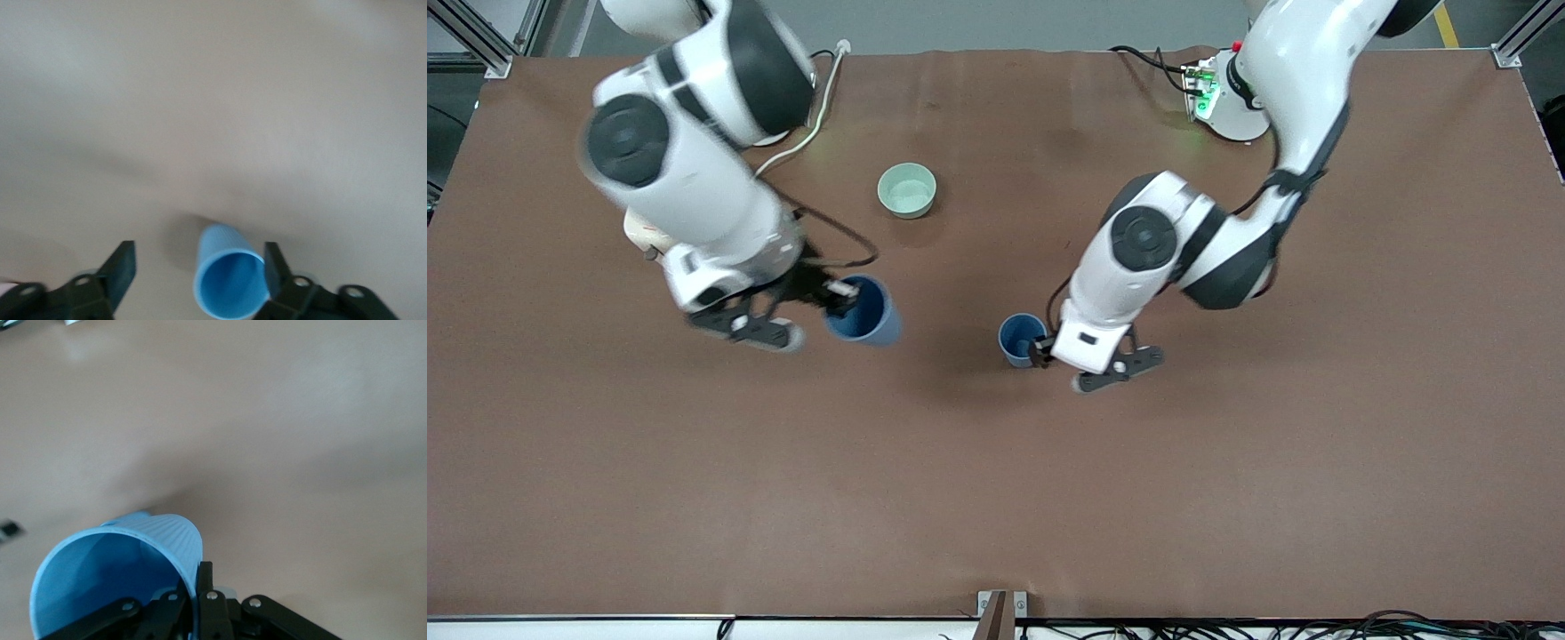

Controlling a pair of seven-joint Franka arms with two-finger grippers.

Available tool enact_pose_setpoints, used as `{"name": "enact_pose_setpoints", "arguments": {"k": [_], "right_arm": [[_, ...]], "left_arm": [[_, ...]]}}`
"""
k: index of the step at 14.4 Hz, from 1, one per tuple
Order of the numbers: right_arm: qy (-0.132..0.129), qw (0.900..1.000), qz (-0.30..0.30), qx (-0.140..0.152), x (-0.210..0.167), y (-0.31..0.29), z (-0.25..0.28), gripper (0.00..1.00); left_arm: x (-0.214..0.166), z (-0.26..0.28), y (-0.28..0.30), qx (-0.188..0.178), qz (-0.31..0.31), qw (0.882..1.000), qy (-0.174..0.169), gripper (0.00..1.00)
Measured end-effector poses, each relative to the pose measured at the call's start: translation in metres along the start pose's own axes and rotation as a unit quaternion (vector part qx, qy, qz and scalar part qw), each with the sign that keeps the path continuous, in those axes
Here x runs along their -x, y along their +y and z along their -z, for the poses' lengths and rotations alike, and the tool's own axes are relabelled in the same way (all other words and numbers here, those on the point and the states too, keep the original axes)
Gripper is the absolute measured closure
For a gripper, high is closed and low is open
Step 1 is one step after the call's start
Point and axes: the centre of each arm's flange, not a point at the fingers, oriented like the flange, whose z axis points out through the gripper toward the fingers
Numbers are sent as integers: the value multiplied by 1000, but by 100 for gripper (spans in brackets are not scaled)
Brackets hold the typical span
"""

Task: Stack blue cups with both arms
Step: 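Place the left cup down while the right gripper lifts its cup above it, then lower the right gripper's cup into the other cup while the left gripper withdraws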

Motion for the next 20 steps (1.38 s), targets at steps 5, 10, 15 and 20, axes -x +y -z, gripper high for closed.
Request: {"name": "enact_pose_setpoints", "arguments": {"k": [5,10,15,20], "right_arm": [[8,999,30,-15,58,-78,-82,96],[3,999,37,-5,63,-99,-167,96],[2,999,48,-4,75,-109,-188,96],[3,999,45,-1,70,-106,-192,96]], "left_arm": [[-68,148,-110,-48,-46,997,47,0],[-78,225,-185,-95,-108,989,46,0],[-77,256,-226,-104,-154,982,27,0],[-75,283,-284,-91,-194,977,-2,0]]}}
